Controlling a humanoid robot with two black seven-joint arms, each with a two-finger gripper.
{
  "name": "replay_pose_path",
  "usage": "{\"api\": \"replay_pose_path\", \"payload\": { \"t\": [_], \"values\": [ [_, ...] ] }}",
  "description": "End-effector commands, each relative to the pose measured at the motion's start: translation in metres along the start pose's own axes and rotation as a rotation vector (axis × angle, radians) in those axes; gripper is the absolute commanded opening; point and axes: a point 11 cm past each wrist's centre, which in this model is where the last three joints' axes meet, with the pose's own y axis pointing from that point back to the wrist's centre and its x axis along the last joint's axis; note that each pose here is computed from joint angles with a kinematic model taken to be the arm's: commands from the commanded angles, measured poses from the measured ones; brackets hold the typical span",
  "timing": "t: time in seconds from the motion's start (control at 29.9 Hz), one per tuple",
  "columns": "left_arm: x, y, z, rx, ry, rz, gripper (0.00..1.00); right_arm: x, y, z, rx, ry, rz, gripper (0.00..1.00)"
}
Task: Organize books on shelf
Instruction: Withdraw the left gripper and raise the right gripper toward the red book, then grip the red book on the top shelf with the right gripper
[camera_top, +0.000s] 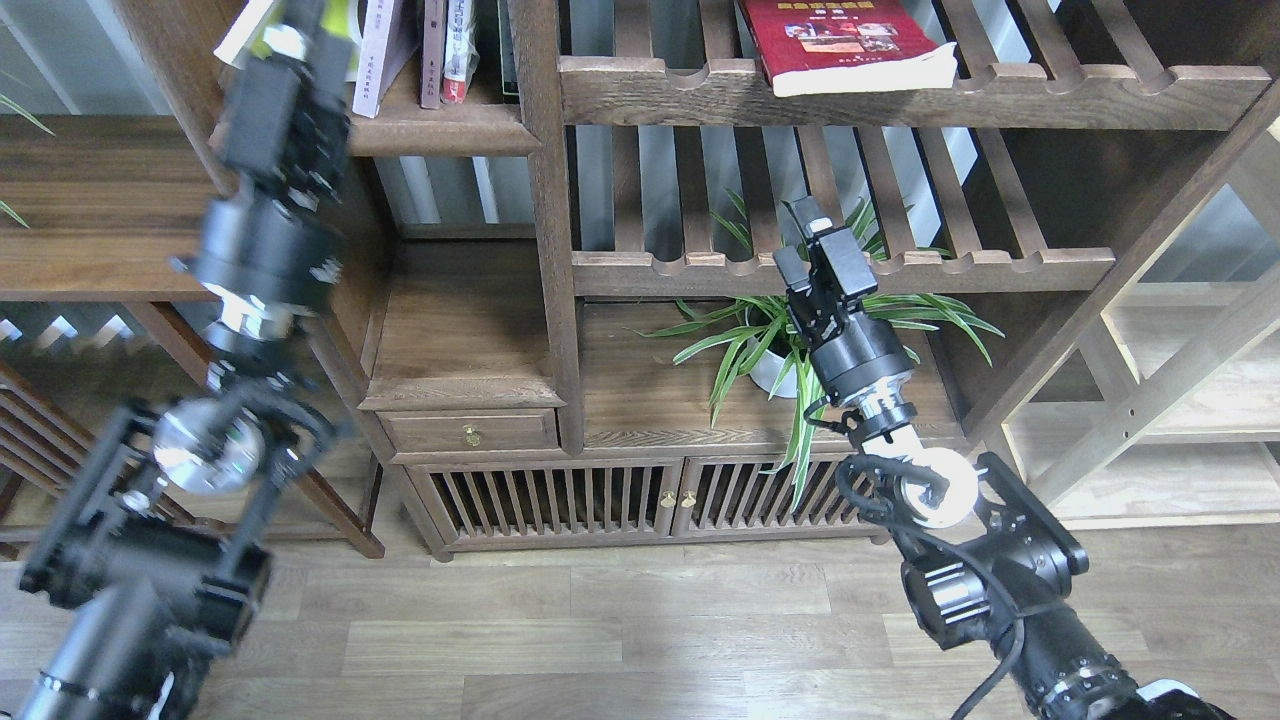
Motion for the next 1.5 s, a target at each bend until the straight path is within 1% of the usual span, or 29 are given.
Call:
{"api": "replay_pose_path", "payload": {
  "t": [0.0,0.03,0.13,0.17,0.2,0.27,0.37,0.47,0.6,0.7,0.84,1.04,1.1,1.27,1.37,1.47],
  "values": [
    [0.01,0.007,-0.017,0.043,0.017,0.034,0.84,-0.009,-0.009,-0.012,0.037,-0.005,-0.028,0.95],
    [0.013,0.009,-0.021,0.052,0.021,0.045,0.86,-0.013,-0.011,-0.017,0.053,-0.006,-0.038,0.95],
    [0.02,0.025,-0.032,0.068,0.042,0.084,0.89,-0.025,-0.018,-0.024,0.081,-0.023,-0.076,0.95],
    [0.022,0.031,-0.038,0.082,0.05,0.099,0.89,-0.031,-0.021,-0.025,0.087,-0.037,-0.097,0.95],
    [0.024,0.036,-0.043,0.094,0.058,0.11,0.86,-0.042,-0.025,-0.025,0.092,-0.058,-0.126,0.94],
    [0.028,0.041,-0.046,0.1,0.064,0.128,0.85,-0.053,-0.029,-0.024,0.091,-0.084,-0.134,0.94],
    [0.029,0.043,-0.05,0.107,0.069,0.133,0.85,-0.063,-0.033,-0.021,0.079,-0.093,-0.13,0.94],
    [0.032,0.045,-0.051,0.107,0.07,0.144,0.88,-0.068,-0.037,-0.02,0.069,-0.095,-0.097,0.95],
    [0.035,0.051,-0.053,0.109,0.076,0.16,0.91,-0.067,-0.042,-0.027,0.06,-0.078,-0.009,0.95],
    [0.034,0.054,-0.059,0.129,0.084,0.161,0.95,-0.069,-0.043,-0.028,0.055,-0.075,0.026,0.95],
    [0.03,0.06,-0.071,0.161,0.102,0.16,0.98,-0.07,-0.044,-0.034,0.06,-0.074,0.034,0.94],
    [0.028,0.059,-0.074,0.166,0.108,0.154,0.99,-0.096,-0.059,-0.043,0.06,-0.092,-0.015,0.92],
    [0.028,0.059,-0.074,0.165,0.108,0.154,0.99,-0.102,-0.062,-0.046,0.056,-0.081,-0.014,0.88],
    [0.028,0.06,-0.074,0.164,0.107,0.156,0.99,-0.095,-0.063,-0.048,0.054,-0.079,0.072,0.8],
    [0.028,0.06,-0.073,0.16,0.108,0.157,0.99,-0.094,-0.062,-0.052,0.052,-0.068,0.095,0.71],
    [0.028,0.061,-0.073,0.158,0.109,0.159,0.99,-0.091,-0.062,-0.053,0.052,-0.066,0.129,0.67]
  ]
}}
